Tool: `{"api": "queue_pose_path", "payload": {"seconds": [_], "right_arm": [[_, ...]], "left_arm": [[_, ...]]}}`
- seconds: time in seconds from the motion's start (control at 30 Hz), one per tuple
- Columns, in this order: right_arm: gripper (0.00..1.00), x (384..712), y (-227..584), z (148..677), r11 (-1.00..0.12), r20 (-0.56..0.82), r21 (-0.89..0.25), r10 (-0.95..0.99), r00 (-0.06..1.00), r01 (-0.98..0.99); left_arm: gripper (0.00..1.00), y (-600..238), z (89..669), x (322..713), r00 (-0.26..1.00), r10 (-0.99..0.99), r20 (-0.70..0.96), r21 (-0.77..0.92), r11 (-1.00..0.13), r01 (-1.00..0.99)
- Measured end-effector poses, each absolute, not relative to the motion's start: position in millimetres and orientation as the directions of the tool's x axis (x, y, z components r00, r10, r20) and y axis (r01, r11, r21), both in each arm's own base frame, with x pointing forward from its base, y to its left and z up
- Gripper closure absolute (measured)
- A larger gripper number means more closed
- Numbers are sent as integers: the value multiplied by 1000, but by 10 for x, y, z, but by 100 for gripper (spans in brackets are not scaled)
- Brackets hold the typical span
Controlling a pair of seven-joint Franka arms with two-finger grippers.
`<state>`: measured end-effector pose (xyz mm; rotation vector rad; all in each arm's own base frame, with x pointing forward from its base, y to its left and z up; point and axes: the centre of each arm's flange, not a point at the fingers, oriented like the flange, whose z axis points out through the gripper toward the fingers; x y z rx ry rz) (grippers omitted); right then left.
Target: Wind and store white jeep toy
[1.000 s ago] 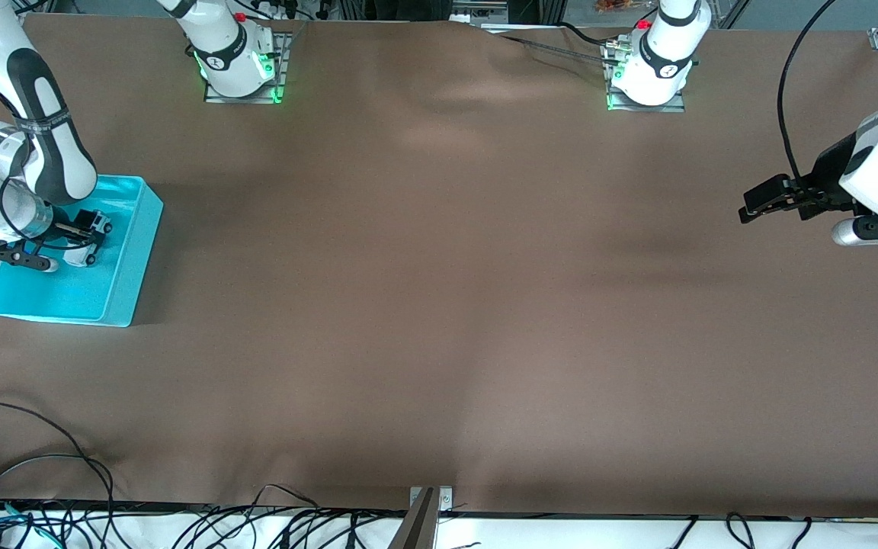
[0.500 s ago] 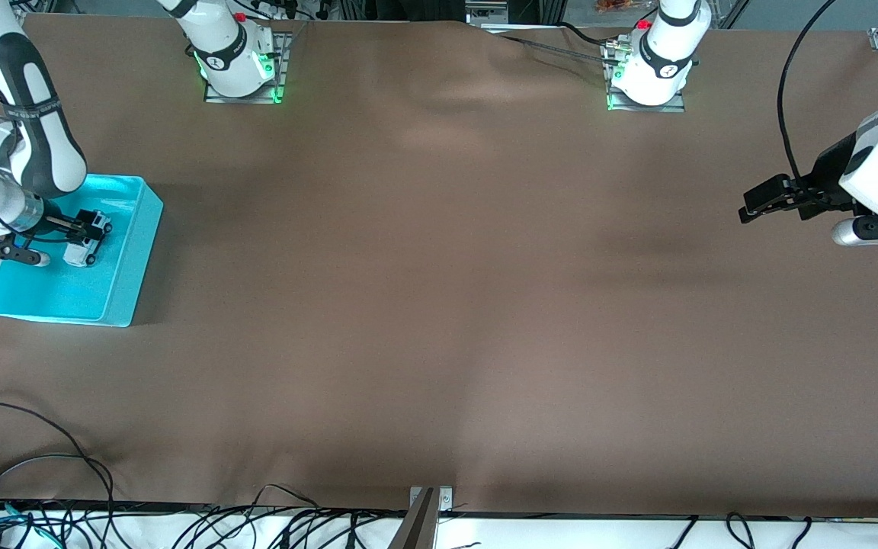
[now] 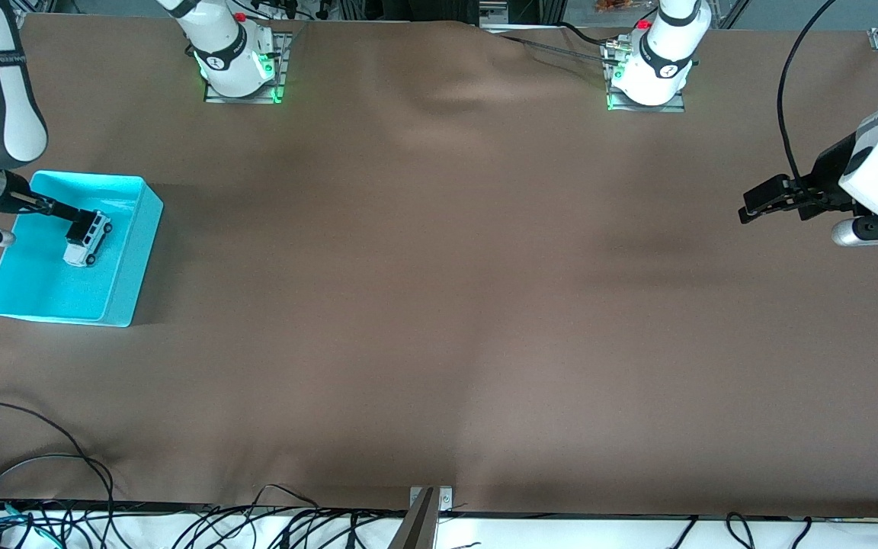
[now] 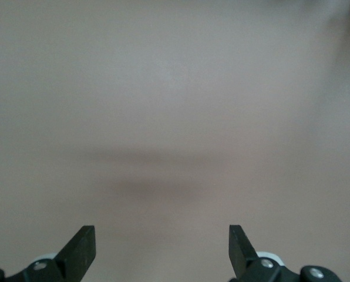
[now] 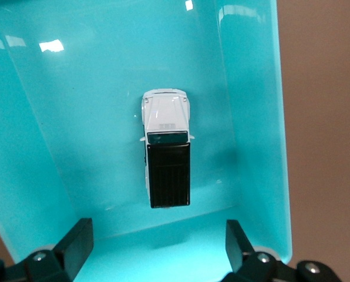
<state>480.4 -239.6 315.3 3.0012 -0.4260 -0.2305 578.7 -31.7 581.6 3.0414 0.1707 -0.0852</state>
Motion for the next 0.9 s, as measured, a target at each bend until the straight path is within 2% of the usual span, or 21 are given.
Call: {"api": "queue_pose_path", "payload": {"seconds": [0.4,0.6,0.9], "right_arm": [[0,4645,-2229,3946,-961,-127,76,-274,953,-266],[0,4585,-2107,4150,-966,-137,63,-257,957,-251],[0,4740,-1654,4348,-984,-164,66,-171,971,-163]], "left_arm": [[0,-317,5813,5789,992,109,-61,91,-989,114],[0,-317,5811,5790,992,109,-62,91,-989,114],[0,-317,5809,5790,992,109,-62,91,-989,114]]}}
